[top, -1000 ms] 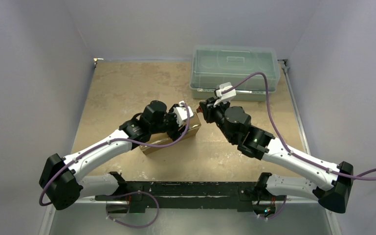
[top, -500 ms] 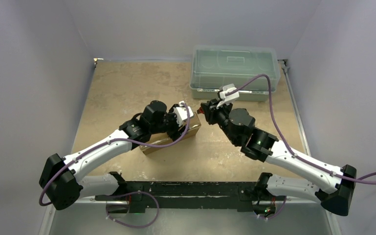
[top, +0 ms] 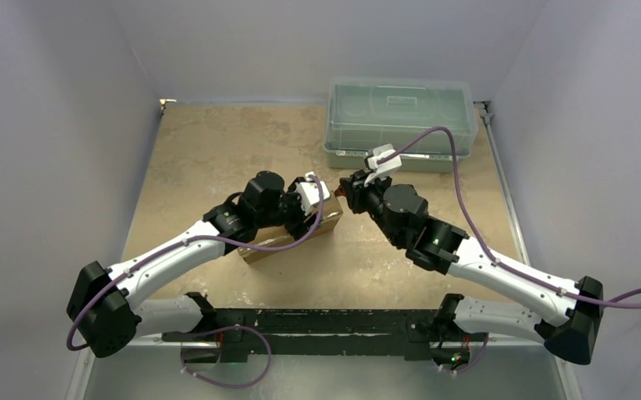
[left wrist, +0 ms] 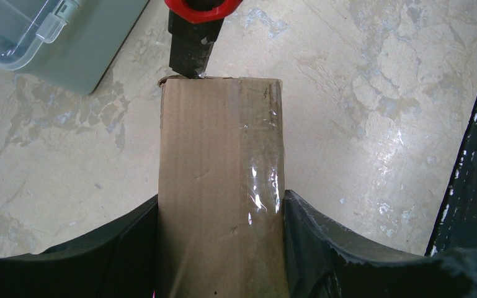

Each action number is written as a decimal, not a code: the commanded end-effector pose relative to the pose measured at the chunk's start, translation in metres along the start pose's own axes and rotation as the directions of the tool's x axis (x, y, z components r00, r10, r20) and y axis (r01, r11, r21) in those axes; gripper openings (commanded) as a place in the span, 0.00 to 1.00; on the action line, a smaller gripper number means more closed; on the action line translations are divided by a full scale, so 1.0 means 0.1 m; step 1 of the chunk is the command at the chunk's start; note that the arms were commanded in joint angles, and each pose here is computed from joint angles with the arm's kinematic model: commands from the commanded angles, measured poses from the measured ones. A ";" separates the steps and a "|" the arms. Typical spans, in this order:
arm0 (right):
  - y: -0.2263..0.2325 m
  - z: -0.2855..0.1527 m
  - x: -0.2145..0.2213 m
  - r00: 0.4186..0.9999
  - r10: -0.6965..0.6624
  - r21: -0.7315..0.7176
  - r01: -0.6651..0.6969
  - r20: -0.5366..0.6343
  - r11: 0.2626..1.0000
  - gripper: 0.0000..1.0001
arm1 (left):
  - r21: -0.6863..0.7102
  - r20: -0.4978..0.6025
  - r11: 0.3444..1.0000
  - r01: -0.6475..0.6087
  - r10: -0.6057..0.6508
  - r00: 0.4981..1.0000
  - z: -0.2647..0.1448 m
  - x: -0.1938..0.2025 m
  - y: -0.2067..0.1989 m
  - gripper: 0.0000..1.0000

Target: Unpack the express box

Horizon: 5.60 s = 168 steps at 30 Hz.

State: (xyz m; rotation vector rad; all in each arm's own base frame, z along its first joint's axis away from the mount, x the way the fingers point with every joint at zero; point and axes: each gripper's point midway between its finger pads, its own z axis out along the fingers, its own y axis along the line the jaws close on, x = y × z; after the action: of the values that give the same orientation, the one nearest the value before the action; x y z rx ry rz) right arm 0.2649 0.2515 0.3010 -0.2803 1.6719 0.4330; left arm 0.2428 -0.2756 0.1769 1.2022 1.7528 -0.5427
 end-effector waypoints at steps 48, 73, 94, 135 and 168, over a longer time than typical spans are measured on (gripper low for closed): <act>0.03 -0.49 0.16 0.985 0.153 -0.018 -0.152 0.080 0.988 0.00 | -0.092 -0.091 0.986 0.139 -0.147 0.985 0.03 0.21 0.23 0.20; -0.65 -0.67 -0.40 0.992 0.045 0.243 -0.074 0.122 0.967 0.00 | -0.107 -0.182 0.964 0.242 -0.258 0.949 0.18 0.31 0.27 0.34; -0.55 -0.32 0.68 0.977 0.161 0.172 -0.136 -0.141 0.976 0.00 | -0.166 -0.038 0.907 0.387 -0.398 0.916 0.14 -0.40 0.56 0.88; -0.30 0.14 0.35 0.834 0.529 -0.095 -0.546 -0.158 0.832 0.00 | -0.216 -0.177 0.837 0.502 -0.539 0.823 -0.17 0.13 0.30 0.72; -0.69 -0.09 0.07 0.947 0.312 0.036 -0.310 -0.077 0.950 0.00 | 0.345 0.494 0.076 0.935 -0.862 -0.112 -0.08 0.38 0.57 0.41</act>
State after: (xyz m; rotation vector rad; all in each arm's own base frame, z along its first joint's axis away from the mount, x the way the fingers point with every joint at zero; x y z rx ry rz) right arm 0.2801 0.1785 0.2502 0.0155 1.8932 0.6005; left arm 0.2610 -0.2426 0.1199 -0.4982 1.9896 -1.4419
